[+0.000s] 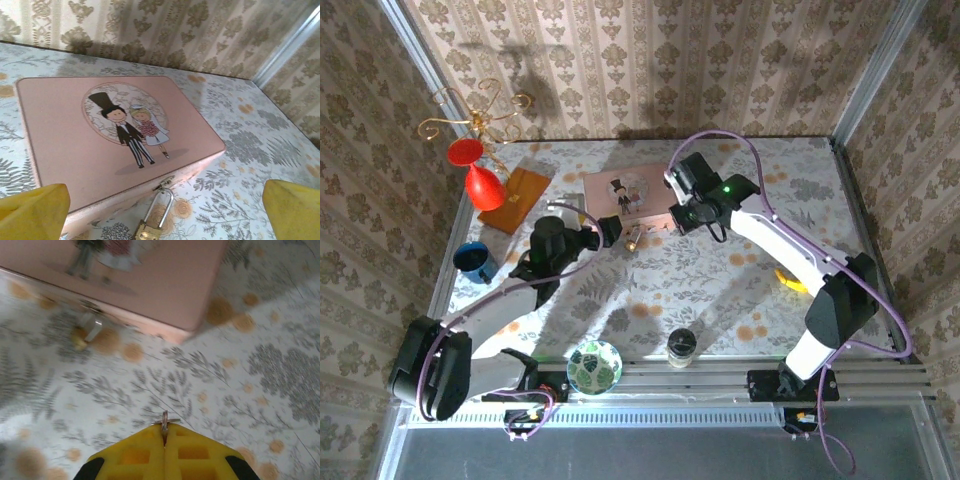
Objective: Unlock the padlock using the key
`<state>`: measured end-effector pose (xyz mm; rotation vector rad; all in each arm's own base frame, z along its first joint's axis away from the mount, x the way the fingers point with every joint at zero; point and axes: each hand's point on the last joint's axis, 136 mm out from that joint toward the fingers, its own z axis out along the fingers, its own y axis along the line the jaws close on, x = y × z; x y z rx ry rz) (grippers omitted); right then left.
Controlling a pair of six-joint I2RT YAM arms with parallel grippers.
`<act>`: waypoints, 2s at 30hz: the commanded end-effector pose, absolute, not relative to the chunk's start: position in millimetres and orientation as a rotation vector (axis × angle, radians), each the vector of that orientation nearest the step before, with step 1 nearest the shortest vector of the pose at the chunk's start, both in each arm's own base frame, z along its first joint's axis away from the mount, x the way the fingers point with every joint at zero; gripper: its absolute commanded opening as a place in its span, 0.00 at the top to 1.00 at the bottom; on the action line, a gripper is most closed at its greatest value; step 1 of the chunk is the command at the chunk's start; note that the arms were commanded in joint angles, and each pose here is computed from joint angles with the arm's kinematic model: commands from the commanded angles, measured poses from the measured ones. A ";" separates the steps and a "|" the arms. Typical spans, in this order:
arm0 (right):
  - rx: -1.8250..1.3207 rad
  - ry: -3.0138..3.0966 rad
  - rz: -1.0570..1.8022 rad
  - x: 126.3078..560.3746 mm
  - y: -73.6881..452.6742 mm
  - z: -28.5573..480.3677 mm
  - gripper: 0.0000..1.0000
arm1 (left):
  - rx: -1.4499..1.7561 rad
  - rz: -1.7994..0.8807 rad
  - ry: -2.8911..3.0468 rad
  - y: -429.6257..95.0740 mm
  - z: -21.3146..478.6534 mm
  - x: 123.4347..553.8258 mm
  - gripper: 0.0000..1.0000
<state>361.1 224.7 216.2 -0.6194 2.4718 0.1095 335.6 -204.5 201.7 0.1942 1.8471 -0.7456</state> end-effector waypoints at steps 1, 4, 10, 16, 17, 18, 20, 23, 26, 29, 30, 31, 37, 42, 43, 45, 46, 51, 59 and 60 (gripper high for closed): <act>-0.664 2.498 0.284 337.3 243.0 236.7 1.00 | 0.341 -0.837 1.711 -216.6 226.5 322.2 0.00; -0.661 2.468 0.434 327.4 256.5 255.6 1.00 | 0.408 -0.884 1.666 -220.0 231.9 318.4 0.00; -0.705 2.365 0.711 302.5 278.5 294.3 1.00 | 0.614 -0.967 1.569 -244.4 243.5 305.6 0.00; -0.683 2.314 0.810 291.8 282.0 313.8 1.00 | 0.743 -0.959 1.422 -267.4 259.9 287.3 0.04; -0.674 2.311 0.826 291.1 283.0 315.3 1.00 | 0.764 -0.938 1.404 -271.2 260.6 284.5 0.07; -0.666 2.308 0.839 290.6 284.0 316.7 1.00 | 0.782 -0.919 1.387 -274.8 261.7 282.3 0.10; -0.649 2.304 0.870 290.0 286.5 318.2 1.00 | 0.829 -0.886 1.339 -284.1 264.4 274.6 0.12; -0.631 2.290 0.894 290.1 288.2 319.9 1.00 | 0.882 -0.873 1.265 -296.0 270.4 263.0 0.15; -0.617 2.274 0.915 289.9 289.5 321.1 1.00 | 0.903 -0.843 1.216 -304.4 274.1 259.0 0.22; -0.609 2.269 0.932 289.5 290.8 321.3 1.00 | 0.894 -0.819 1.192 -309.3 278.1 261.5 0.29; -0.610 2.270 0.936 289.1 291.1 320.6 1.00 | 0.887 -0.810 1.186 -310.3 279.3 263.5 0.32; -0.609 2.270 0.939 288.7 291.2 320.5 1.00 | 0.880 -0.806 1.181 -311.8 281.0 265.0 0.36; -0.599 2.275 0.947 286.9 290.4 317.6 1.00 | 0.863 -0.811 1.155 -320.4 287.8 270.5 0.50; -0.593 2.273 0.950 286.4 289.9 317.0 1.00 | 0.839 -0.797 1.129 -323.6 293.1 269.9 0.58; -0.593 2.273 0.948 286.5 289.7 316.8 1.00 | 0.842 -0.793 1.124 -324.2 292.9 269.3 0.58; -0.593 2.275 0.948 286.9 290.0 315.9 1.00 | 0.840 -0.786 1.126 -324.5 293.0 269.6 0.62; -0.591 2.276 0.947 287.3 290.1 315.6 1.00 | 0.837 -0.785 1.128 -324.3 293.1 269.9 0.63; -0.595 2.277 0.943 288.5 290.7 314.1 1.00 | 0.818 -0.779 1.143 -322.2 291.3 272.0 0.68; -0.589 2.284 0.932 290.5 289.8 311.5 1.00 | 0.807 -0.762 1.164 -317.4 287.6 272.2 0.79; -0.588 2.286 0.931 290.5 289.7 310.9 1.00 | 0.807 -0.757 1.167 -316.6 286.6 272.0 0.79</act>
